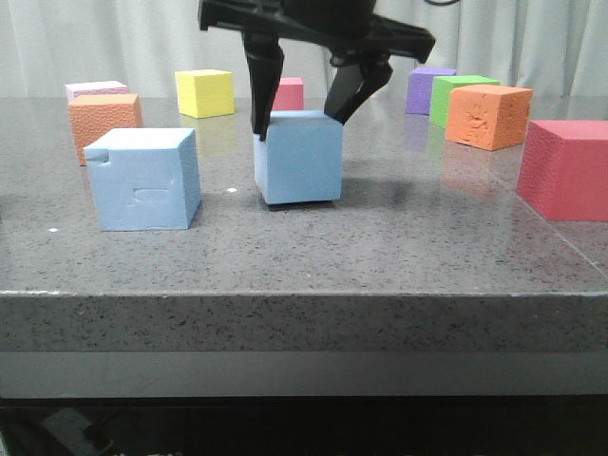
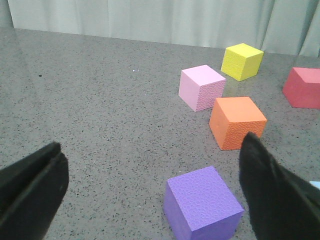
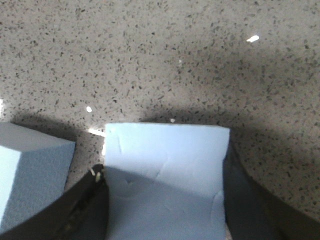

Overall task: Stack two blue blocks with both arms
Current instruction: 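Grasp the light-blue cube with the right gripper and carry it nearer, then set the light-blue cube down on the table and open the right gripper, then raise the right gripper away from the placed cube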

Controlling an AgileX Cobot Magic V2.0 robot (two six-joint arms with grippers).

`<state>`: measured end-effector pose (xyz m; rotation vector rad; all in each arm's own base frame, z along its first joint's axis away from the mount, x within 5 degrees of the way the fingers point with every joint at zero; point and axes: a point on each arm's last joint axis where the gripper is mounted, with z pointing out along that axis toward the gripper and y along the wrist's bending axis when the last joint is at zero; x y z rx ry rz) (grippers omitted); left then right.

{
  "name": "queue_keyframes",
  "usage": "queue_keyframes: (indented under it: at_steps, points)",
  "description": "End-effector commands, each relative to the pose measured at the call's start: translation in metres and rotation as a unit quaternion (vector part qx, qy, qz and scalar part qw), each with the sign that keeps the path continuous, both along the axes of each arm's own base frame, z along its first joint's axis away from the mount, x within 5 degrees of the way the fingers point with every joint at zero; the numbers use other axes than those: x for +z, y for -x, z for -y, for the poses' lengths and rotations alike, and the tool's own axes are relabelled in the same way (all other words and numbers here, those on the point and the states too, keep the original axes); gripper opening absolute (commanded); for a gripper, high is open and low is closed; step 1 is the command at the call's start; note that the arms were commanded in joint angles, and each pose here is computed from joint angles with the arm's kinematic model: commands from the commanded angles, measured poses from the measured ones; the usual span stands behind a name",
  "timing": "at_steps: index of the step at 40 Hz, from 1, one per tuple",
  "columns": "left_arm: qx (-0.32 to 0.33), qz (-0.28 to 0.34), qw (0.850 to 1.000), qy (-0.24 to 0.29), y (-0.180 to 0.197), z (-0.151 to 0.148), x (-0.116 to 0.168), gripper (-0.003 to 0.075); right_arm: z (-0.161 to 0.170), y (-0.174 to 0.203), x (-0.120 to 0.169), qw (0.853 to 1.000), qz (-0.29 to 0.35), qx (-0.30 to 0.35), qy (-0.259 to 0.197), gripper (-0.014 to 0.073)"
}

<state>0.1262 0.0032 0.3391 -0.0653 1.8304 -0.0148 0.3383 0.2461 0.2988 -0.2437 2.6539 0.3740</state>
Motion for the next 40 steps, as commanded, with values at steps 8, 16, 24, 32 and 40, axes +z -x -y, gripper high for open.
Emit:
queue_keyframes:
  at_steps: [8,16,24,32,40]
  points:
    - [0.001,0.053,0.999,0.003,-0.002,0.000,0.018,0.0673,0.004,0.005,0.031,0.999,0.045,0.000,-0.029,0.0356]
    - [0.001,0.053,0.999,0.003,-0.002,0.000,0.018,0.0673,0.004,0.005,0.031,0.999,0.043,0.000,-0.028,0.0532]
    - [0.001,0.053,0.999,0.003,-0.002,0.000,0.018,0.0673,0.004,0.005,0.032,0.998,0.046,0.000,-0.030,0.0574]
    - [0.001,0.053,0.999,0.003,-0.002,0.000,0.018,0.0673,0.008,0.011,0.056,0.997,0.062,0.000,-0.041,0.0574]
    - [0.001,0.053,0.999,0.003,-0.002,0.000,0.018,0.0673,0.013,0.018,0.078,0.994,0.091,0.005,-0.058,0.0568]
